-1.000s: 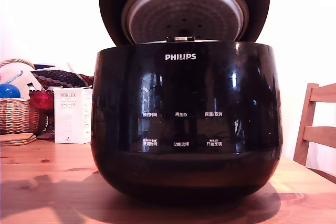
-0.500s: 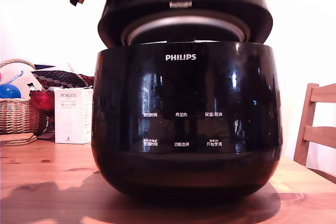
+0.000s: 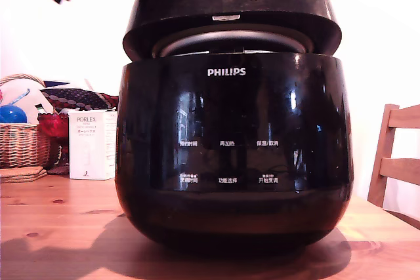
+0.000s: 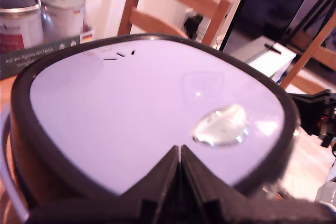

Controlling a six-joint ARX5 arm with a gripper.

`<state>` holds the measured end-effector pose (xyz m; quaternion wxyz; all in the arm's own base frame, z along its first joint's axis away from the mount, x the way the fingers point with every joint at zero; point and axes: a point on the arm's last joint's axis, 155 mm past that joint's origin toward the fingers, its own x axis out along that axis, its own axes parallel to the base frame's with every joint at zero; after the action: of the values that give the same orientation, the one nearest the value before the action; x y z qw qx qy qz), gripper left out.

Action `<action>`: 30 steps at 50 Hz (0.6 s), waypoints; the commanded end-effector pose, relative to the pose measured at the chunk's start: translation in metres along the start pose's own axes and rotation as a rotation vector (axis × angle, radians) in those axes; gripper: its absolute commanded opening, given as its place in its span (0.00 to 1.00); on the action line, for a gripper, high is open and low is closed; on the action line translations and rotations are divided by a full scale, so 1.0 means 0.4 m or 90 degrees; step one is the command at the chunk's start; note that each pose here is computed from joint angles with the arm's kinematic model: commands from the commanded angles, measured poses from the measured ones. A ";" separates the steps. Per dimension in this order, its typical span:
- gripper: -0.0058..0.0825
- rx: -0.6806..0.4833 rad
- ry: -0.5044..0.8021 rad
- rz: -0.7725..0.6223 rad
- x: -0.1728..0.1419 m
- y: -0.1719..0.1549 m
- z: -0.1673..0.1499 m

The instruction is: Close the rice cooker by pressing the lid down with medium force

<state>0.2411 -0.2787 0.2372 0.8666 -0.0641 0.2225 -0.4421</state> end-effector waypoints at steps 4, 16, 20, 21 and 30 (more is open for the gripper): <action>0.04 -0.004 0.036 -0.003 0.007 -0.002 -0.069; 0.04 0.011 0.059 -0.018 0.012 -0.020 -0.111; 0.04 0.012 0.063 -0.019 0.015 -0.019 -0.126; 0.04 0.012 0.061 -0.020 0.016 -0.019 -0.126; 0.04 0.022 0.064 -0.016 0.016 -0.015 -0.131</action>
<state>0.2216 -0.2859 0.2163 0.8547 -0.0442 0.2284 -0.4641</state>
